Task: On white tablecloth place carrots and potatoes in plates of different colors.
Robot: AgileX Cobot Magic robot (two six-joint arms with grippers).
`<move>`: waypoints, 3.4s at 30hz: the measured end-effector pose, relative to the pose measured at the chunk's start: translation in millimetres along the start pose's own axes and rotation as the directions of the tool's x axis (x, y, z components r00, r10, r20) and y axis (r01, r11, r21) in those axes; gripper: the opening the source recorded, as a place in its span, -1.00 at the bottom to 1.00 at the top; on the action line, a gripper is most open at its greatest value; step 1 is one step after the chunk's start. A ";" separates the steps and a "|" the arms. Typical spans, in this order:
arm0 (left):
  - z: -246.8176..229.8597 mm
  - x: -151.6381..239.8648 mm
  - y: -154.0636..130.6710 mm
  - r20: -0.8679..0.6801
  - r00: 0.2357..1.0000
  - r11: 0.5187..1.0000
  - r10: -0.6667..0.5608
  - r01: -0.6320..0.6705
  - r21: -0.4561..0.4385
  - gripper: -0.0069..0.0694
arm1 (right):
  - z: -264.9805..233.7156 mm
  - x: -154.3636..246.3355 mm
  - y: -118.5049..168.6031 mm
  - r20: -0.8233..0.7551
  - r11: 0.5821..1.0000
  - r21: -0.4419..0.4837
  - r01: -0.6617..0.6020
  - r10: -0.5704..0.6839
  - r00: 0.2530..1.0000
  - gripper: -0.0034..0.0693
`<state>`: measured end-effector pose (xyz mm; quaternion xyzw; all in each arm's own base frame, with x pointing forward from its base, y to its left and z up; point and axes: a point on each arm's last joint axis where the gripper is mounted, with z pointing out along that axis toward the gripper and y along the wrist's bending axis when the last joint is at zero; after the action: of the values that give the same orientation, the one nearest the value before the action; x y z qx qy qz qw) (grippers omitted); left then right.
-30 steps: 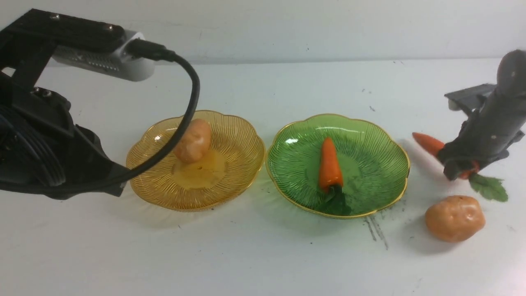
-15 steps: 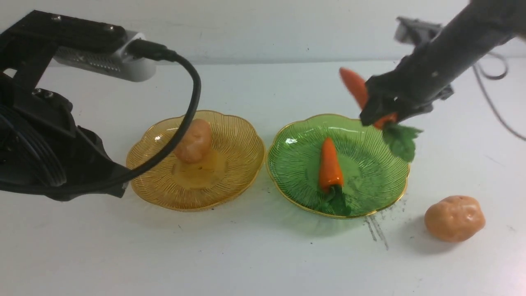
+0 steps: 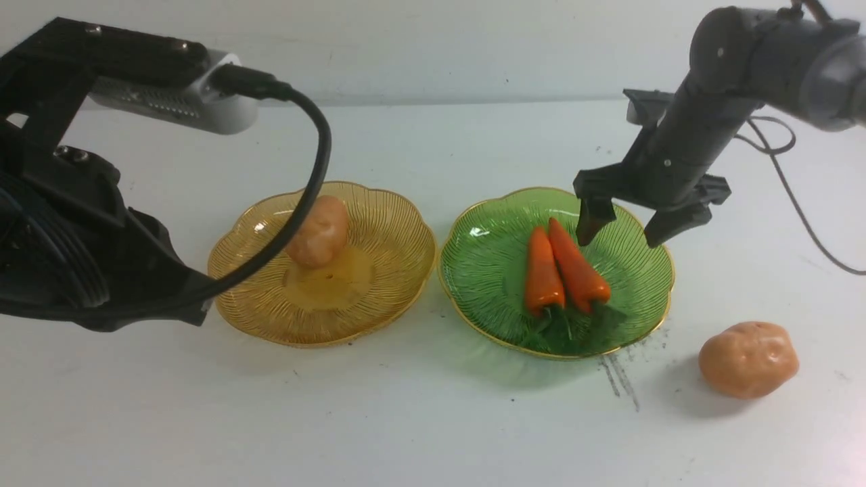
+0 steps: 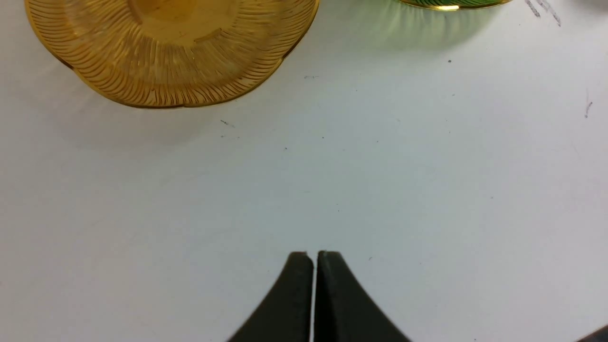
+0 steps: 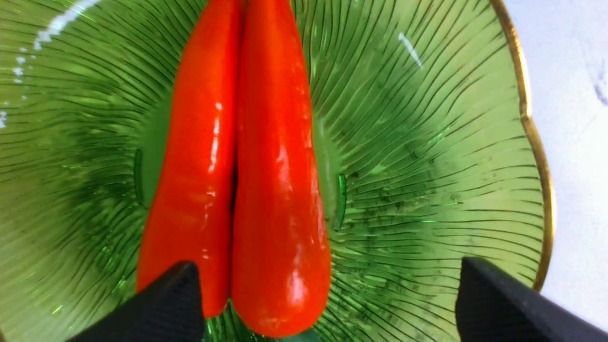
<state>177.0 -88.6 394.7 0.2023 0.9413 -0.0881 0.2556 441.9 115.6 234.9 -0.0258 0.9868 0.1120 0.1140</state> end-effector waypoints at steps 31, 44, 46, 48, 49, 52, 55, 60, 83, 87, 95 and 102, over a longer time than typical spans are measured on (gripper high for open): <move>0.6 0.4 -0.2 -0.002 1.000 1.000 -0.001 0.001 0.003 -0.83 | -78.7 120.8 -116.6 -0.045 0.908 0.092 -0.409 0.414 0.909 -0.57; 0.6 0.4 -0.8 -0.002 1.000 1.000 -0.003 0.003 0.009 -0.83 | -48.9 115.2 -118.3 -0.108 0.662 0.093 -0.744 0.749 0.653 0.97; 0.8 0.5 -0.8 -0.003 1.000 1.000 -0.003 0.003 0.009 -0.83 | -47.0 114.7 -118.2 -0.113 0.653 0.091 -0.752 0.757 0.643 0.99; 1.1 0.6 -0.8 -0.004 1.000 1.000 -0.003 0.003 0.009 -0.83 | -47.0 114.8 -118.7 -0.109 0.640 0.097 -0.762 0.768 0.631 0.99; 1.1 0.6 -0.8 -0.004 1.000 1.000 -0.003 0.003 0.009 -0.83 | -47.0 114.7 -118.7 -0.108 0.638 0.097 -0.764 0.770 0.629 0.99; 1.1 0.6 -0.8 -0.004 1.000 1.000 -0.003 0.003 0.009 -0.83 | -46.0 113.4 -120.4 -0.084 0.606 0.102 -0.789 0.795 0.601 0.99; 1.1 0.6 -0.8 -0.004 1.000 1.000 -0.003 0.003 0.009 -0.83 | -39.4 111.3 -122.5 -0.081 0.589 0.103 -0.802 0.808 0.583 0.99; 1.1 0.6 -0.8 -0.004 1.000 1.000 -0.002 0.002 0.009 -0.83 | -15.5 109.6 -127.4 -0.128 0.567 0.133 -0.813 0.823 0.553 0.99; 1.0 0.6 2.1 -0.004 1.000 1.000 0.010 -0.010 -0.023 -0.83 | -7.7 81.9 -126.6 -0.115 0.773 0.170 -0.611 0.632 0.767 0.72; 0.3 0.2 11.6 -0.003 1.000 0.992 0.023 -0.024 -0.127 -0.83 | -63.3 52.6 -102.0 0.030 0.867 0.028 -0.497 0.496 0.868 0.72; -6.1 -2.2 35.3 0.064 0.995 0.918 -0.083 0.101 -0.383 -0.82 | -104.0 19.6 40.4 0.222 0.954 -0.296 -0.048 0.118 0.968 0.72; -6.0 -2.2 35.1 0.067 0.994 0.918 -0.092 0.110 -0.380 -0.81 | -2.1 6.5 130.4 0.170 0.935 -0.328 0.135 -0.082 0.982 0.72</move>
<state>191.0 -56.1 398.8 0.0974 0.9432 0.0796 0.3076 425.2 241.9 263.5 -0.0910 0.9382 0.2749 0.1894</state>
